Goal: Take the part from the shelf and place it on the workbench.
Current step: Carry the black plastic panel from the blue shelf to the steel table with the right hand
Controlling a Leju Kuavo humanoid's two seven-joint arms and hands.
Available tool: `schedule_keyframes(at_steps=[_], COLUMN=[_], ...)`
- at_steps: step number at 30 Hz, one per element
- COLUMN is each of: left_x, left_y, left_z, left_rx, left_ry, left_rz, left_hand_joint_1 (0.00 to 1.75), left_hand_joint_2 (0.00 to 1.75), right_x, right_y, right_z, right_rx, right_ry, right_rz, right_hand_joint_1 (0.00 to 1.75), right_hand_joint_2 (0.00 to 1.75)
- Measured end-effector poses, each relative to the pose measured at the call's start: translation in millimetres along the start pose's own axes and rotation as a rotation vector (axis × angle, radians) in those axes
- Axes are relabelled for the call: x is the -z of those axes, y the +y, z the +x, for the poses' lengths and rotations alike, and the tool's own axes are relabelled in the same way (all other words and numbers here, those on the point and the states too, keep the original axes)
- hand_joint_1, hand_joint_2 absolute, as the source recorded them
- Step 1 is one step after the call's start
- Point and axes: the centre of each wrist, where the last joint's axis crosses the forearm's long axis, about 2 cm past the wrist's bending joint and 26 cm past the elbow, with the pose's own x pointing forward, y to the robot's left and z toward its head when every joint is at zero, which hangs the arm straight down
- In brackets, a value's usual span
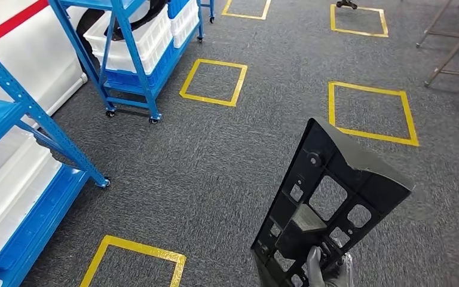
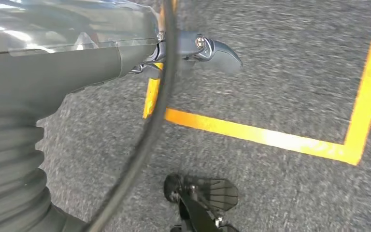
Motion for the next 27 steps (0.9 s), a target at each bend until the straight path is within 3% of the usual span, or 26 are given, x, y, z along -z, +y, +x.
schedule_keyframes(at_steps=[27], left_x=[0.2], left_y=[0.0], left_z=[0.4], left_rx=[0.002], left_ry=[-0.001], left_rz=[-0.002], left_hand_joint_1=[0.00], left_hand_joint_2=[1.75], right_x=[-1.2], right_y=[-0.9], right_z=[0.6], right_rx=[-0.004], right_ry=[0.003], right_rz=[-0.014], right_hand_joint_1=[1.75], right_hand_joint_2=[1.75])
